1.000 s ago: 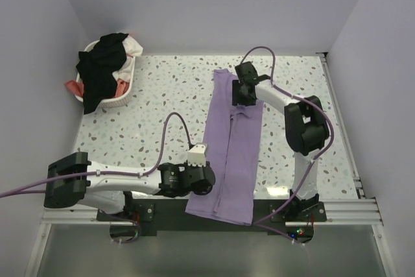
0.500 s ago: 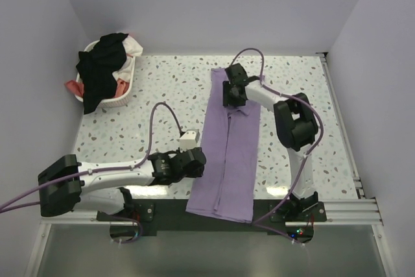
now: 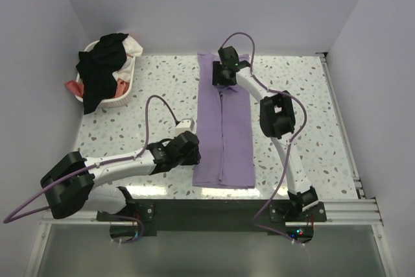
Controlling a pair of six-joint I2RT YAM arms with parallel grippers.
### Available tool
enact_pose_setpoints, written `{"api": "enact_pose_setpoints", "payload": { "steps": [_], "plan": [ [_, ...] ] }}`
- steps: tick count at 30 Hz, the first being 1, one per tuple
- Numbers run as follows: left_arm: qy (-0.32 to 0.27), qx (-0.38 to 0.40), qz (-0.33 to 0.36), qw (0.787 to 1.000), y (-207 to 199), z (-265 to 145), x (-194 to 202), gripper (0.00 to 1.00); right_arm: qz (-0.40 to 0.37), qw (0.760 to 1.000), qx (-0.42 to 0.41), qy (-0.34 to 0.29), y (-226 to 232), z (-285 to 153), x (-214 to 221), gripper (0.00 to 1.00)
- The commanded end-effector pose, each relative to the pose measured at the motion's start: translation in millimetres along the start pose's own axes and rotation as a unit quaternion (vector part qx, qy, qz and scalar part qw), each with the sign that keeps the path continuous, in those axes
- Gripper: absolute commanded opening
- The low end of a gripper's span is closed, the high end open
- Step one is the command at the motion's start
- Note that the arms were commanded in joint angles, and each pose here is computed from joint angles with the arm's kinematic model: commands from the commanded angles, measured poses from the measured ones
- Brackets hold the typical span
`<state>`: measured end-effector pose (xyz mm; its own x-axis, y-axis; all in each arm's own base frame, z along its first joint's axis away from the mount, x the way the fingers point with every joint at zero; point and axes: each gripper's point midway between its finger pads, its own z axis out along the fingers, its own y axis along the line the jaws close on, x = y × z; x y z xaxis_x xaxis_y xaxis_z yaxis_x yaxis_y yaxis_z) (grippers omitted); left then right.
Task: Fold and stack the t-shirts
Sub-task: Fold the tshirt
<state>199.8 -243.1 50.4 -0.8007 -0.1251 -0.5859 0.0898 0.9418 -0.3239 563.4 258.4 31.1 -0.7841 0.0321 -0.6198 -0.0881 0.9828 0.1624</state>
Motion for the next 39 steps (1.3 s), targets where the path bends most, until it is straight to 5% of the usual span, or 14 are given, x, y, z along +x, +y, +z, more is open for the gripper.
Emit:
{"api": "enact_pose_setpoints", "payload": {
  "steps": [1, 8, 16, 28, 39],
  "plan": [
    [-0.023, 0.041, 0.001, 0.999, -24, 0, -26, 0.43, 0.007, 0.999, -0.008, 0.04, -22, 28, 18, 0.6],
    [-0.016, 0.047, 0.0, 0.999, -22, 1, -27, 0.48, 0.002, 0.998, -0.059, -0.008, -7, -9, -30, 0.72],
    [-0.001, 0.1, 0.007, 0.995, -35, 1, -15, 0.46, 0.042, 0.997, -0.042, -0.052, -24, -135, -66, 0.73],
    [0.032, 0.181, 0.064, 0.981, -99, 0, 12, 0.33, 0.083, 0.996, -0.024, -0.008, -62, -218, 109, 0.52],
    [0.062, 0.198, 0.078, 0.975, -122, 16, 48, 0.31, 0.083, 0.995, -0.054, 0.012, -78, -266, 218, 0.51]
  ]
}}
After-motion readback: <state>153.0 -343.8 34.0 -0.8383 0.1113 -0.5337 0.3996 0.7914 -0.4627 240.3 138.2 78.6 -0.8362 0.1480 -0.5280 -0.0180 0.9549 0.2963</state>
